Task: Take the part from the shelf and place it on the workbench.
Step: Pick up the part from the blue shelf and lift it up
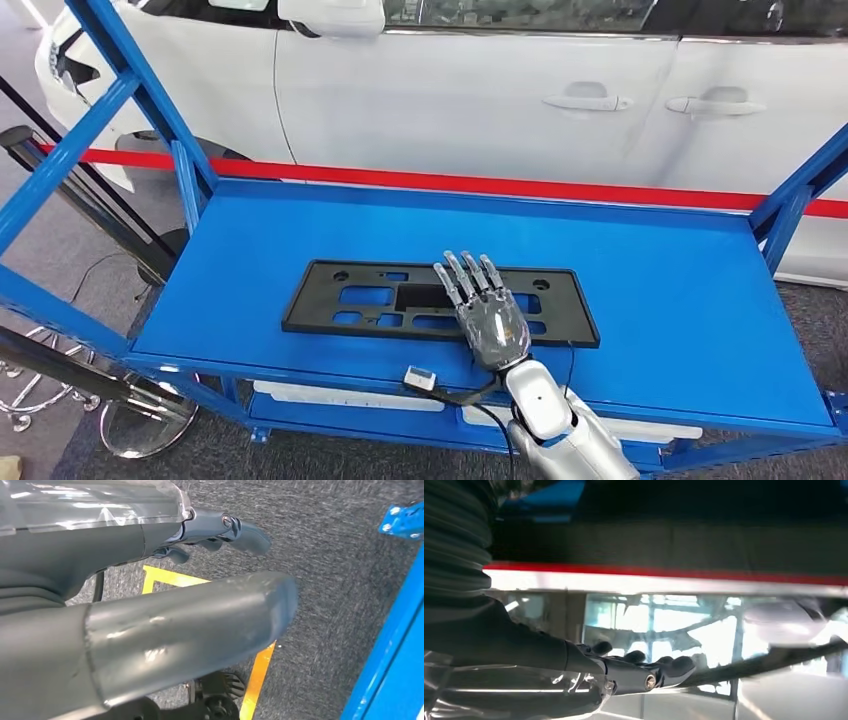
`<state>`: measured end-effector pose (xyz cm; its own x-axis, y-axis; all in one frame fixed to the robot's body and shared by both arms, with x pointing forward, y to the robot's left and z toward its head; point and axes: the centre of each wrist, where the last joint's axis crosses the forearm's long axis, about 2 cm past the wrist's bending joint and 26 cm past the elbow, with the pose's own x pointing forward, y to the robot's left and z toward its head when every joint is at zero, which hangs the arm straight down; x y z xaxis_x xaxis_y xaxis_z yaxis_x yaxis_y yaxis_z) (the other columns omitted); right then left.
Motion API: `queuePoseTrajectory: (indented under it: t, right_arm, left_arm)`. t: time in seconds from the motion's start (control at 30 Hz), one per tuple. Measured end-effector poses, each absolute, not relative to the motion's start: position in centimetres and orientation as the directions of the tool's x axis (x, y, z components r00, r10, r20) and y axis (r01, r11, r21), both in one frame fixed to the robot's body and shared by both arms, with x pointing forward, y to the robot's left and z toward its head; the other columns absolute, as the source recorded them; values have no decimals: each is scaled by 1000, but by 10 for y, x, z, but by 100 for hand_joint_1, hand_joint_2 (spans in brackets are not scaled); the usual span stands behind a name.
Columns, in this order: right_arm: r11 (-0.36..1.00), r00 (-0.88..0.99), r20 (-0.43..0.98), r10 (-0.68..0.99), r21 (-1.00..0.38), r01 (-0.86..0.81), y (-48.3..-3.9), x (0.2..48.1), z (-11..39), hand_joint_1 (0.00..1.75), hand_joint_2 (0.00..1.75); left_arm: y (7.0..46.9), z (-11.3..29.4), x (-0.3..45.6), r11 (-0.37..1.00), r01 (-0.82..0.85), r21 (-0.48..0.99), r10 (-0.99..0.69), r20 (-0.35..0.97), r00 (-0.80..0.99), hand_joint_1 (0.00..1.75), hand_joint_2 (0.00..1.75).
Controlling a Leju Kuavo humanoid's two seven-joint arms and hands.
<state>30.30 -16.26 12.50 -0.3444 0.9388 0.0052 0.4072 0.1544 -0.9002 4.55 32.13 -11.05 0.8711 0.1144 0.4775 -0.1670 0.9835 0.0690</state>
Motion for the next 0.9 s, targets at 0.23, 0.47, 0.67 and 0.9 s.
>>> queuePoseTrajectory:
  t: [0.23,0.47,0.67,0.9]
  right_arm:
    - [-51,-213,-110,971,-963,263,-157,329,118,175,175]
    - [-170,-212,-216,953,-962,215,-160,351,120,175,175]
    - [-202,-211,-244,947,-958,202,-163,357,119,175,175]
    - [-209,-213,-253,944,-955,209,-162,360,121,175,175]
  left_arm:
    - [322,-110,52,987,-147,71,95,487,869,0,0]
    - [322,-109,56,989,-133,67,82,496,864,0,0]
    - [322,-109,55,989,-132,67,82,496,865,0,0]
    - [322,-109,55,989,-135,64,86,496,864,0,0]
